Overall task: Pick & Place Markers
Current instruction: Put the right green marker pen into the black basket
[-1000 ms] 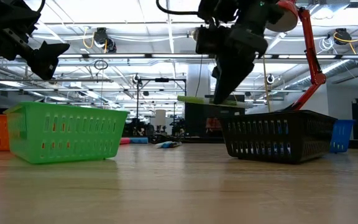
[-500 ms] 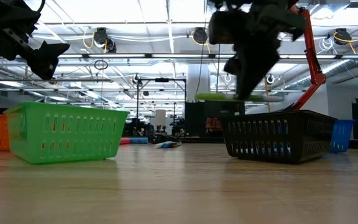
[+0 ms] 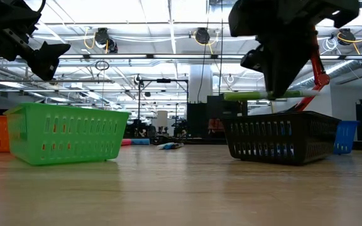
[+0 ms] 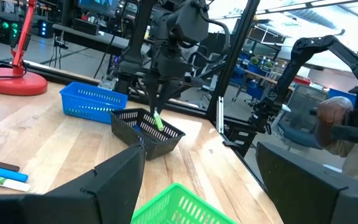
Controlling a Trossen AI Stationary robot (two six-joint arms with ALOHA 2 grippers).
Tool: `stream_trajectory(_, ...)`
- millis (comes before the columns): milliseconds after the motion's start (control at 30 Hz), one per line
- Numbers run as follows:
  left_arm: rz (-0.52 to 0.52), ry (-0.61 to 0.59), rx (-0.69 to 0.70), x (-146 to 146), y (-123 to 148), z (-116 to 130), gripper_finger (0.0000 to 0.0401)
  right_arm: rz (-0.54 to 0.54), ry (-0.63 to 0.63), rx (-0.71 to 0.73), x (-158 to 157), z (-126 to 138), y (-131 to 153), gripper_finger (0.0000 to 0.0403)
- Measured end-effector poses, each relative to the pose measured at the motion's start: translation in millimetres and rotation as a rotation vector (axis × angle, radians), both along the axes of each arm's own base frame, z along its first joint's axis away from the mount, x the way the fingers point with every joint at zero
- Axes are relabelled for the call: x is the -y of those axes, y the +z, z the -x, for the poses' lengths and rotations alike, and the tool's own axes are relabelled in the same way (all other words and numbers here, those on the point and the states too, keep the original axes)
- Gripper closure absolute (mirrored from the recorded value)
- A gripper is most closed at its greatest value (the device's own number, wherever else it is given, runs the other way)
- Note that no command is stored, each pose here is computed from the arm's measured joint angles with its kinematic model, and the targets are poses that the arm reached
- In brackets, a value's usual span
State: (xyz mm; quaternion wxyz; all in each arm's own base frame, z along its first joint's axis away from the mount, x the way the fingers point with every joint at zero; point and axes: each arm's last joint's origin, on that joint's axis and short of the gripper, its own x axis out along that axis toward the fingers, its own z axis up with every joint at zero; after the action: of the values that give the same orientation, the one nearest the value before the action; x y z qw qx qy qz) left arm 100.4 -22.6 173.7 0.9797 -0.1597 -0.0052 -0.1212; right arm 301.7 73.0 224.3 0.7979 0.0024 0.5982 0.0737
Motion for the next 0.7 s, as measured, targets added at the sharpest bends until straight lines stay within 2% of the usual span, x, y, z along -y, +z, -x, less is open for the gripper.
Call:
stream_trajectory(433,0.000,0.000,0.000,0.0,0.0,0.0,0.0091,0.002,0.035,-0.001,-9.4,2.6,0.0,0.0376)
stream_trajectory(700,0.000,0.000,0.000,0.0,0.0,0.0,0.0091,-0.006,0.006,-0.005,-9.4,2.6,-0.1,0.0367)
